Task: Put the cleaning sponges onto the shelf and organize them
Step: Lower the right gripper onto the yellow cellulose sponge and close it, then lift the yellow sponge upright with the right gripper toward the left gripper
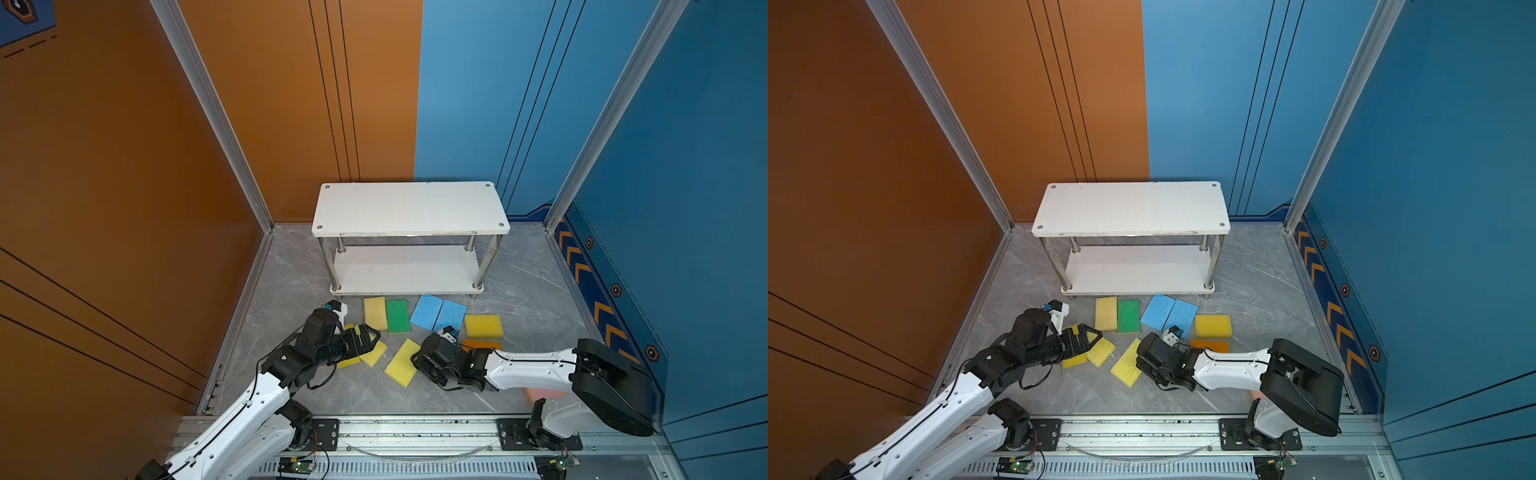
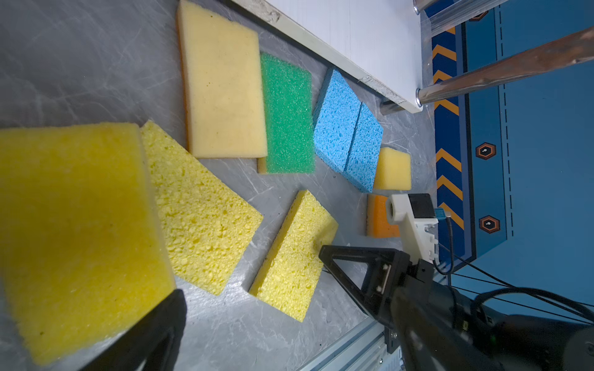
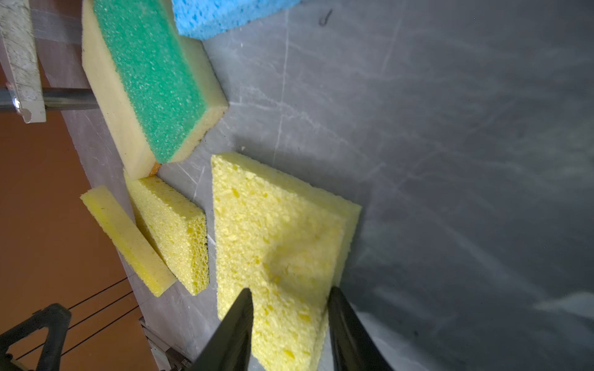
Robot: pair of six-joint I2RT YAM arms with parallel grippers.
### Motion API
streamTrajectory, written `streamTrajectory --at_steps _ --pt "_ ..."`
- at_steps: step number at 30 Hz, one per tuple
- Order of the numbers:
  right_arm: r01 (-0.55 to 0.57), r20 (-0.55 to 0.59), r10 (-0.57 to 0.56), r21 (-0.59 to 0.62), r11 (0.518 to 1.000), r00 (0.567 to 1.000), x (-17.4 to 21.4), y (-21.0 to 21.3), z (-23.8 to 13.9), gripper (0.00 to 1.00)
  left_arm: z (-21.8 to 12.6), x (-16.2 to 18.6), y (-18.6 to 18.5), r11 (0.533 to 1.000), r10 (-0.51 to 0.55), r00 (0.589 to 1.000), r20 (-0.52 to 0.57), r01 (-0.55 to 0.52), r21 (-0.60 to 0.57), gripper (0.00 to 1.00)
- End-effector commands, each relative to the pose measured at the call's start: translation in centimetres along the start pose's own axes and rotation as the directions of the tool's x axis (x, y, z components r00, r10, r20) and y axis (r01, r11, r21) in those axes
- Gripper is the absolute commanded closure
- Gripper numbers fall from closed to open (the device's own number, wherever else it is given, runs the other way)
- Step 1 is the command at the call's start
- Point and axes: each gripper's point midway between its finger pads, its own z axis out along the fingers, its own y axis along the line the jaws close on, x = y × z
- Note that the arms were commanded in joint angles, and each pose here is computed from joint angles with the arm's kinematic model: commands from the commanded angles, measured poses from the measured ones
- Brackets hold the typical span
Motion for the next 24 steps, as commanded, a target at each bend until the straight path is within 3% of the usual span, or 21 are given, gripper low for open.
streamTrajectory --at_steps 1,9,17,24 --pt "0.0 -0.007 0.0 0.037 0.999 1.0 0.3 -1.1 0.6 0.67 0.0 0.3 0.9 1.0 -0.009 1.0 0.005 0.009 -0.025 0.0" --pt "-0.004 -0.021 0.005 0.065 0.998 1.0 0.3 -1.9 1.3 0.75 0.2 0.6 1.7 0.999 -0.026 1.0 0.003 0.026 -0.032 0.0" --pt "0.021 -0.029 -0.019 0.069 0.997 0.999 0.2 -1.3 1.2 0.98 0.0 0.5 1.7 0.999 -0.032 0.999 0.007 0.032 -0.023 0.0" --pt "0.182 0.029 -0.185 0.077 0.98 0.982 -1.6 0.9 -2.0 1.0 -0.5 0.0 0.7 1.0 -0.02 1.0 0.0 0.02 0.012 0.0"
